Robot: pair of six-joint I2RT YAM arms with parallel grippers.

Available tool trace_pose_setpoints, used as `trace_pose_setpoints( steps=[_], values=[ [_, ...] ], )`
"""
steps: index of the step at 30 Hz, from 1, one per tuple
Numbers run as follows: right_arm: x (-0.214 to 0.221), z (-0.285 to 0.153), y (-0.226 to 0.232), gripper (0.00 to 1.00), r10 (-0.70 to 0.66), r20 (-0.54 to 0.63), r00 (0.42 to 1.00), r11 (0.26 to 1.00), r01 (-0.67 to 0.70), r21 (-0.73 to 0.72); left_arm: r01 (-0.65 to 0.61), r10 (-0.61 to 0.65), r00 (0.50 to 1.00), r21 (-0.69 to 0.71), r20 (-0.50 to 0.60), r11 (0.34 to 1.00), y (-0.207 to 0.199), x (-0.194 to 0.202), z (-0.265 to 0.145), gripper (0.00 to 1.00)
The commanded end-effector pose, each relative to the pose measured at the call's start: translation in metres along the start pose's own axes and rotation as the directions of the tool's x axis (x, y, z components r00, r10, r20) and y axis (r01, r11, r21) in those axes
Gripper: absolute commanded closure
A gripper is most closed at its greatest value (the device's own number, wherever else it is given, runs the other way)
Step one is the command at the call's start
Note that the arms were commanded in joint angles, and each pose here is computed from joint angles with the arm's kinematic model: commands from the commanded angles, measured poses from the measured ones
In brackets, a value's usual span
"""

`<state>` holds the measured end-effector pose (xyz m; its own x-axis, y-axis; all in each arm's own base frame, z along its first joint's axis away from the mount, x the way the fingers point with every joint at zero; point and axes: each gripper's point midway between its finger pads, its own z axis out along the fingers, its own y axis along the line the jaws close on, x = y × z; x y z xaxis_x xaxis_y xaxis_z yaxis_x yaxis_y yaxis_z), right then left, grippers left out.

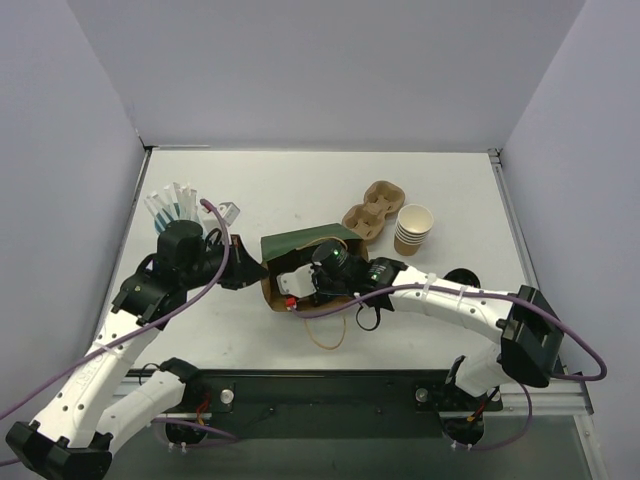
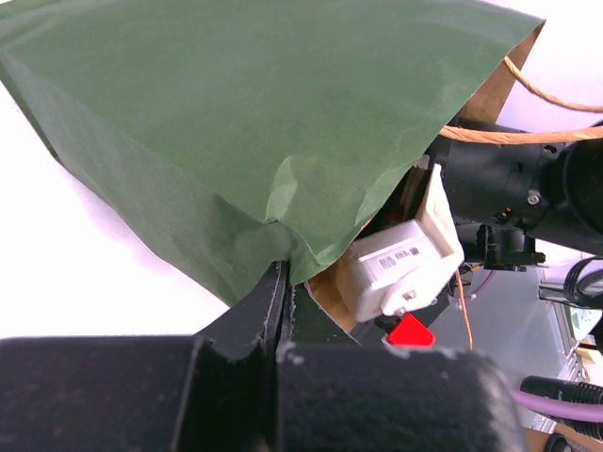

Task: Pack the takeout coffee

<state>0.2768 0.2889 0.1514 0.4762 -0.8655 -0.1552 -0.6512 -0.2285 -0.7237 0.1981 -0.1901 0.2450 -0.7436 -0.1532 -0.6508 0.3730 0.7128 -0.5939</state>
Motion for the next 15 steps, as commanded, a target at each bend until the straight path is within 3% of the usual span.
trace_pose_setpoints(
  steps=[1,15],
  values=[
    [0.003,0.005,-0.012,0.56,-0.002,-0.026,1.000,1.000,0.003,0.021,-0.009,0.006,0.999,0.057,0.038,0.998,-0.011,-0.010,0.001,1.00],
    [0.012,0.014,-0.016,0.58,0.022,-0.075,0.997,0.997,-0.016,0.069,0.014,-0.016,0.999,0.069,0.030,0.997,-0.012,-0.006,0.001,1.00]
  ],
)
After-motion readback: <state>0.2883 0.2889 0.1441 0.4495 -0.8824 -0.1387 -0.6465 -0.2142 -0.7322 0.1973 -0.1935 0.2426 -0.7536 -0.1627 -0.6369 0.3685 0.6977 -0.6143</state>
